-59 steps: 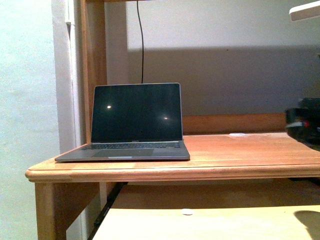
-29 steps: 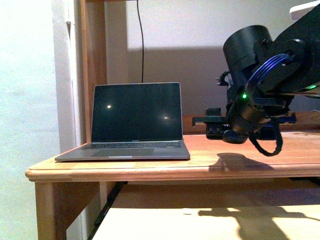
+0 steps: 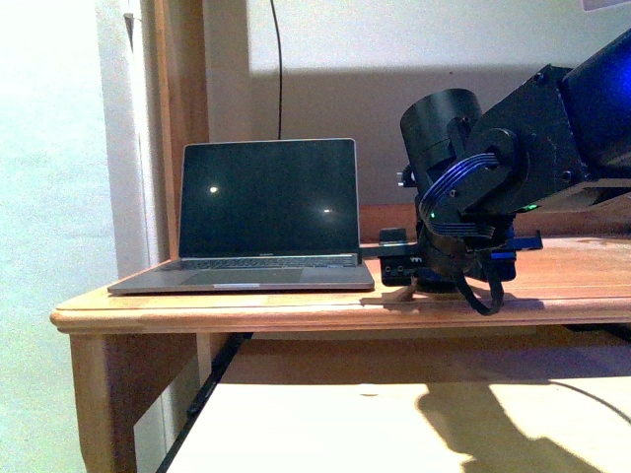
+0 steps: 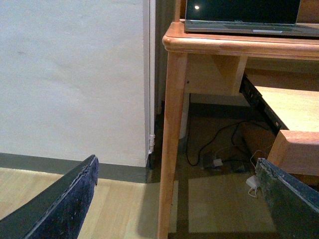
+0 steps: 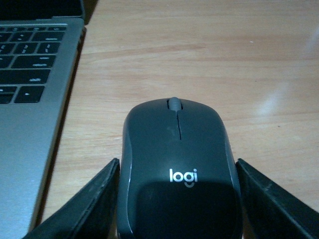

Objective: Place mouse

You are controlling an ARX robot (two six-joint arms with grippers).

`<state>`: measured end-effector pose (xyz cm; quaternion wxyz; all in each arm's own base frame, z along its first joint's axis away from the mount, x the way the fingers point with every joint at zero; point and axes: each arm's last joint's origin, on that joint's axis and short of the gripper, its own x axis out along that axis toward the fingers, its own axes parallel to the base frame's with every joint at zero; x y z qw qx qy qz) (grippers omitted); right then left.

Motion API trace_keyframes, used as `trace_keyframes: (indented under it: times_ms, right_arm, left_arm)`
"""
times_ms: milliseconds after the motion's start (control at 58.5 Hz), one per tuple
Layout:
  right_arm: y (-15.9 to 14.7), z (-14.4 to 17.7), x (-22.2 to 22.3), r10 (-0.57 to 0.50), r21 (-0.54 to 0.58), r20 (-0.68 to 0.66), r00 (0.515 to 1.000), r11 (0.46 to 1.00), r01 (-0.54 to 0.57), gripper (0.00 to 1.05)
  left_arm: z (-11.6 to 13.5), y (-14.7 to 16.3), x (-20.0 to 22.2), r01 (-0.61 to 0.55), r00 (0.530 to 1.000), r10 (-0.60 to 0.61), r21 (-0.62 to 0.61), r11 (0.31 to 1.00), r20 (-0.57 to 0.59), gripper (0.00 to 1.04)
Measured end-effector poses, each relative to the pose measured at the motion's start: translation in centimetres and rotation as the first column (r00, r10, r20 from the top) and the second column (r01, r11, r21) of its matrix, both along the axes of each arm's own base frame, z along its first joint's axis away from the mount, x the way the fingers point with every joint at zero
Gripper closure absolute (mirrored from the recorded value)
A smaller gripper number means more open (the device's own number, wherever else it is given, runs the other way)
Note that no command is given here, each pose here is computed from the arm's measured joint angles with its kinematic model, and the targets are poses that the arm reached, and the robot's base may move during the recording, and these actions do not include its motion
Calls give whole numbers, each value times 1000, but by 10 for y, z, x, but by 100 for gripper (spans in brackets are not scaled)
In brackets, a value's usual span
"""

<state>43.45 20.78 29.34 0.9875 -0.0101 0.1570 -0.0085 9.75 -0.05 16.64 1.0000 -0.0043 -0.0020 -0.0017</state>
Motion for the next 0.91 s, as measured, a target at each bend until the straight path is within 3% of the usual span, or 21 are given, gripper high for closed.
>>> trace_keyframes:
  times_ms: [171, 359, 513, 701, 906]
  right_arm:
    - [1, 5, -1, 21, 52, 51, 998, 998, -24, 6]
    - [-49, 26, -25, 47, 180, 160, 986, 981, -76, 7]
    - [-120, 39, -69, 105, 260, 273, 956, 949, -178, 7]
    - [-207, -20, -146, 325, 275, 273, 905, 876, -397, 7]
    - [-248, -62, -202, 458, 284, 265, 849, 804, -523, 7]
  left_arm:
    - [0, 0, 0, 0, 1000, 0, 0, 1000, 0, 8]
    - [0, 0, 0, 0, 1000, 0, 0, 1000, 0, 8]
    - [0, 0, 0, 0, 1000, 0, 0, 1000, 0, 8]
    - [0, 0, 0, 0, 1000, 0, 0, 1000, 0, 8]
    - [0, 0, 0, 0, 1000, 0, 0, 1000, 0, 8]
